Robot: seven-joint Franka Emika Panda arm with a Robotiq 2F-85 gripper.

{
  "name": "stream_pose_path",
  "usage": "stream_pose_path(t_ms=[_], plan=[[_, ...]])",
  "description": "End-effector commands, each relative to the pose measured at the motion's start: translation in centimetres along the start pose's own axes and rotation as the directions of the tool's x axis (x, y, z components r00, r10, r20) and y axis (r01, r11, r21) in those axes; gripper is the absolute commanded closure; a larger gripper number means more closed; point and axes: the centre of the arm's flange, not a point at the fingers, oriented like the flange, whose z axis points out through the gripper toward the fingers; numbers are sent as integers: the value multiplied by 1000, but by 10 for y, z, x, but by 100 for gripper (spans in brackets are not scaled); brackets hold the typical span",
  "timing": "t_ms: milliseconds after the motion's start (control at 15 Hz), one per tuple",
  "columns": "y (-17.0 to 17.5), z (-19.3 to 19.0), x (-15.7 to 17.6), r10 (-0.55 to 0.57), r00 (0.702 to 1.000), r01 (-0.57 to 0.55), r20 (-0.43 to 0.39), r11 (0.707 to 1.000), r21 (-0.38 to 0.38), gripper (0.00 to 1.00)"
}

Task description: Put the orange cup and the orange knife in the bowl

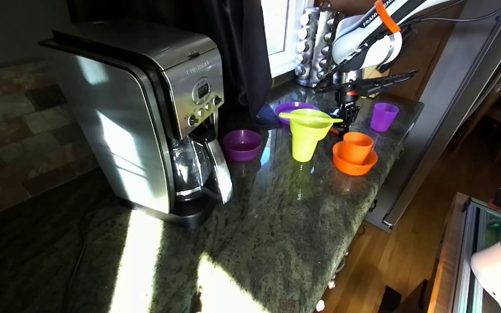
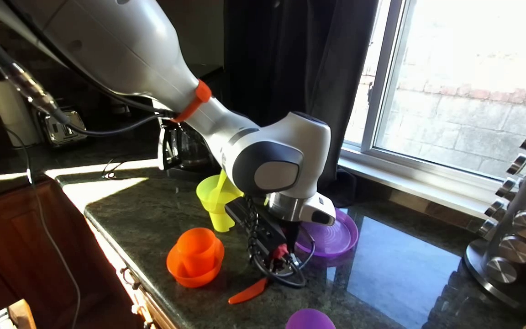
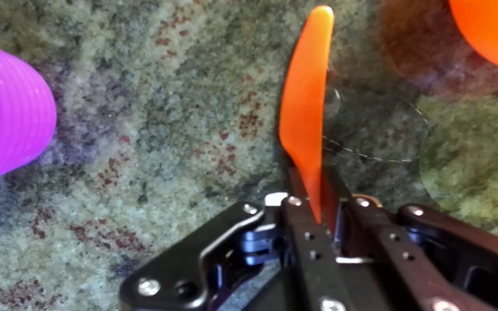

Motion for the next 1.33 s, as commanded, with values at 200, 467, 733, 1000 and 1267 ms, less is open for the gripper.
stream_pose_path(t_ms=[200,467,733,1000,1267], plan=[[-7,-11,2,-37,999,36,13,999,40,96],[-8,-34,-6,-87,996,87,5,996,28,96],[-8,-64,-22,-134,991,134,-1,990,30,96],[-12,-92,-46,-188,982,187,15,981,41,96],[-18,-113,-72,-234,972,232,27,971,52,96]])
